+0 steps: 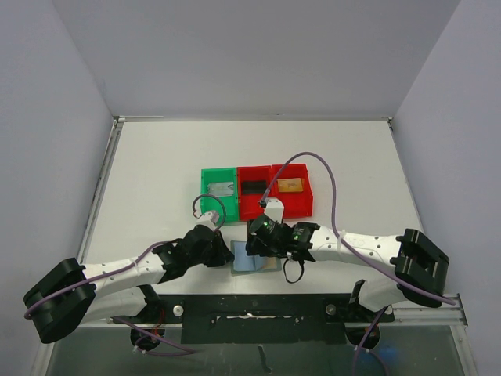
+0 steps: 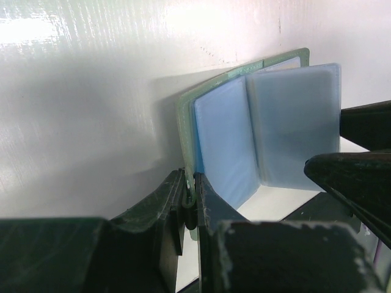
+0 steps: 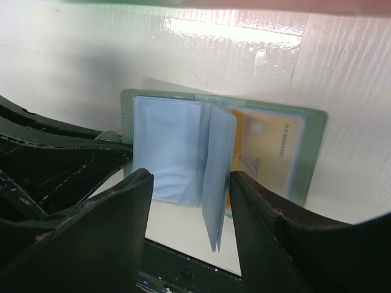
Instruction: Take the credit cards out of the card holder
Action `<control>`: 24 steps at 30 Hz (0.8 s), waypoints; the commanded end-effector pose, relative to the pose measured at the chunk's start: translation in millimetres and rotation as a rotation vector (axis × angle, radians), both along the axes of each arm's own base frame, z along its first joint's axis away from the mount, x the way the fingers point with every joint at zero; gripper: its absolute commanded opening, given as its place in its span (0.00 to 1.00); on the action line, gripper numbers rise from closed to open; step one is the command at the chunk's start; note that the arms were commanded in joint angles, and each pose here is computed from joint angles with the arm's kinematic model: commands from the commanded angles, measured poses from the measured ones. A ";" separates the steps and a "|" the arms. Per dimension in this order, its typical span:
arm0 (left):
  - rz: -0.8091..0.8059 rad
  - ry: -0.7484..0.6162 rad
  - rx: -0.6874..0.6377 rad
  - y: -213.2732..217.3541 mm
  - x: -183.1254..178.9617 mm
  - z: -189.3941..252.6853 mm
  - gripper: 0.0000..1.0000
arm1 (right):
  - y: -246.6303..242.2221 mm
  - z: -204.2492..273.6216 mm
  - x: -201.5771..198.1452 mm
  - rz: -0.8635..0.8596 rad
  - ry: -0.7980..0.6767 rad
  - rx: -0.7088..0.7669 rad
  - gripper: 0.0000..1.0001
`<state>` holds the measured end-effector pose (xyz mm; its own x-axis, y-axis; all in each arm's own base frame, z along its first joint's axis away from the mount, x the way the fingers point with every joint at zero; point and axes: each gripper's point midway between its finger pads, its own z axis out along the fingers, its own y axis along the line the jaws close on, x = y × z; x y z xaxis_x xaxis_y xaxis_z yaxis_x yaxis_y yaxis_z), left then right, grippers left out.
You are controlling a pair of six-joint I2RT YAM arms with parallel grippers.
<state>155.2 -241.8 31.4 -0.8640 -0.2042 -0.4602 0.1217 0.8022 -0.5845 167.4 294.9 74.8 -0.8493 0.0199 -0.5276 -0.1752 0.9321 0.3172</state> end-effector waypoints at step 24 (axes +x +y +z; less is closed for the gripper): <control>-0.009 -0.042 -0.072 -14.2 7.7 21.1 0.00 | -19.8 -30.4 10.0 -0.104 0.033 -0.235 0.65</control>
<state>154.6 -242.1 31.5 -0.8656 -0.2028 -0.4579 0.1225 0.8009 -0.5862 167.3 262.7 35.5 -0.8852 -0.0402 -0.4635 -0.0805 0.9945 0.0674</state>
